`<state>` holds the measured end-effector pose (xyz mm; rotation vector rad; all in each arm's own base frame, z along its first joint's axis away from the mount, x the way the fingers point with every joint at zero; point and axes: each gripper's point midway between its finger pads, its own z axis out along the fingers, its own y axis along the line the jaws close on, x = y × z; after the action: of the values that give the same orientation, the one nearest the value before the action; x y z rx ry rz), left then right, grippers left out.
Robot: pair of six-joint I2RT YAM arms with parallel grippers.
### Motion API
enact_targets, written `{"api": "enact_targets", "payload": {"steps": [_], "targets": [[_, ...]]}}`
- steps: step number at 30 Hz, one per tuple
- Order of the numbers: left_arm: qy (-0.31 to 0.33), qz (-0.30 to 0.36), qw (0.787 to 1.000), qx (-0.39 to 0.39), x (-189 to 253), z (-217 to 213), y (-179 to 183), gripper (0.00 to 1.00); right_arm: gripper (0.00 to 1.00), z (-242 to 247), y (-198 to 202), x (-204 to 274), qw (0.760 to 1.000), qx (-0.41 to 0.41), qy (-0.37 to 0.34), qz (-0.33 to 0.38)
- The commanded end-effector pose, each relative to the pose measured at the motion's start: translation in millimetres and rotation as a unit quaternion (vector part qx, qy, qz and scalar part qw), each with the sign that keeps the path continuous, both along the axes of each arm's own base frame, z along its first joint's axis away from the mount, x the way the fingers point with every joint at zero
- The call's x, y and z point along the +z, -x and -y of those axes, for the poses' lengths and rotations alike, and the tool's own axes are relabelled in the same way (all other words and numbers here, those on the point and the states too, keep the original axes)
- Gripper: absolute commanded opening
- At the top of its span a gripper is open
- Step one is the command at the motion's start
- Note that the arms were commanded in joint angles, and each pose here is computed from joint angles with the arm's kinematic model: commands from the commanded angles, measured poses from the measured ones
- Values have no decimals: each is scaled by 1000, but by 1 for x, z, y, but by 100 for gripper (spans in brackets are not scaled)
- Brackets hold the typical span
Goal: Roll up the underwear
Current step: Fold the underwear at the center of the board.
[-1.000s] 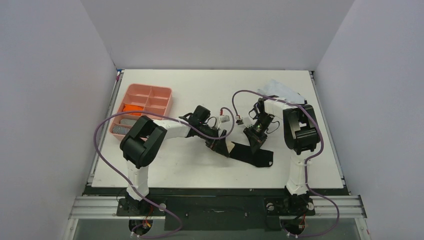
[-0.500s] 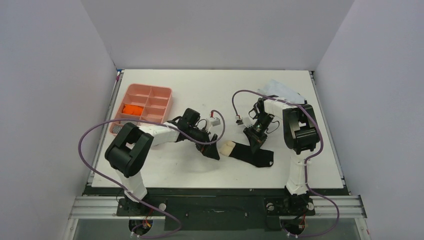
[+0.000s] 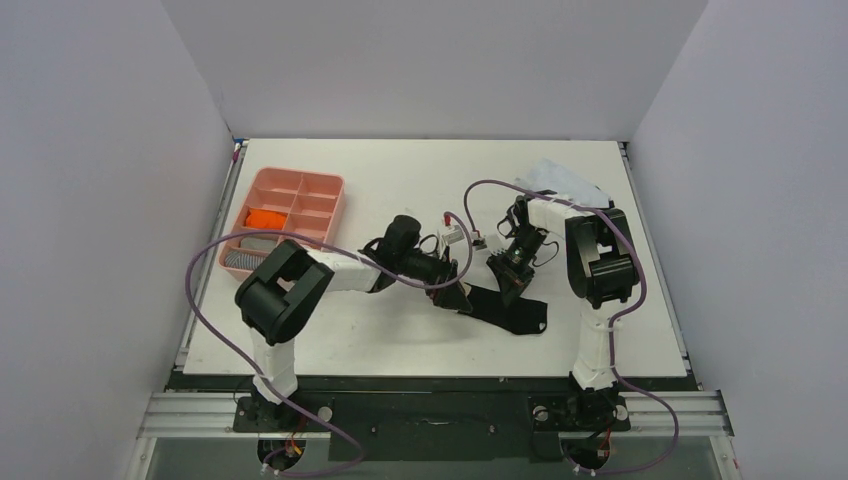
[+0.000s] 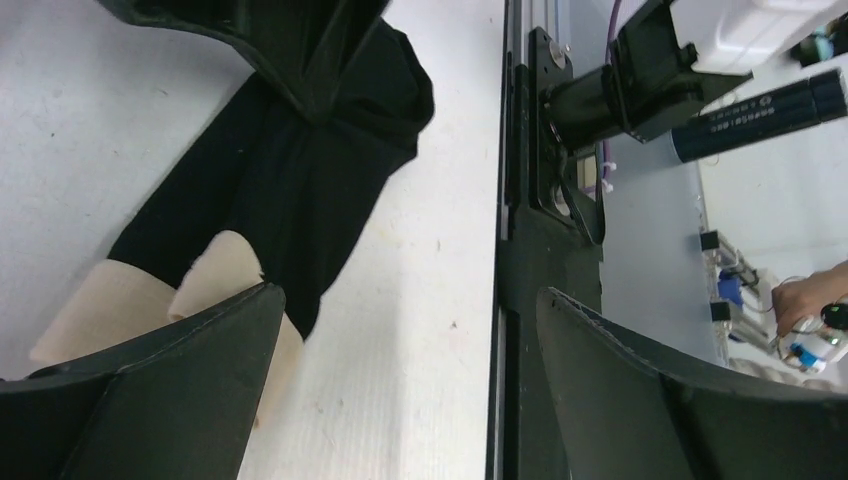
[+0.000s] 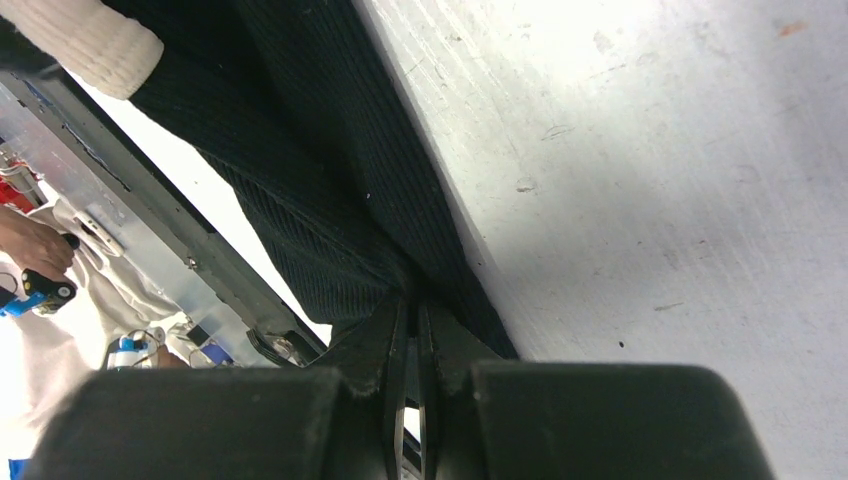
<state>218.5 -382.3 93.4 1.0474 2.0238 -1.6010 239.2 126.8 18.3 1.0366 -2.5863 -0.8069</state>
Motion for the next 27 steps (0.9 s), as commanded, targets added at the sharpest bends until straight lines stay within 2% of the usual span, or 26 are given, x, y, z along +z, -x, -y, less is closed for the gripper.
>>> {"api": "enact_targets", "payload": {"steps": [1,10,17,24,27], "targets": [[60,-12,998,19,13,23,-21,97,0,3,-17,-9,999,15,9,36],[13,-39,996,85,-30,16,-46,97,0,3,-16,-5,999,17,8,40],[-27,-39,995,84,-48,0,-34,97,0,7,-23,1,999,6,10,49],[-46,-35,996,71,-60,-7,-24,97,11,12,-37,10,998,-20,5,65],[-48,-36,996,71,-60,-6,-25,97,19,12,-41,15,997,-25,-2,68]]}}
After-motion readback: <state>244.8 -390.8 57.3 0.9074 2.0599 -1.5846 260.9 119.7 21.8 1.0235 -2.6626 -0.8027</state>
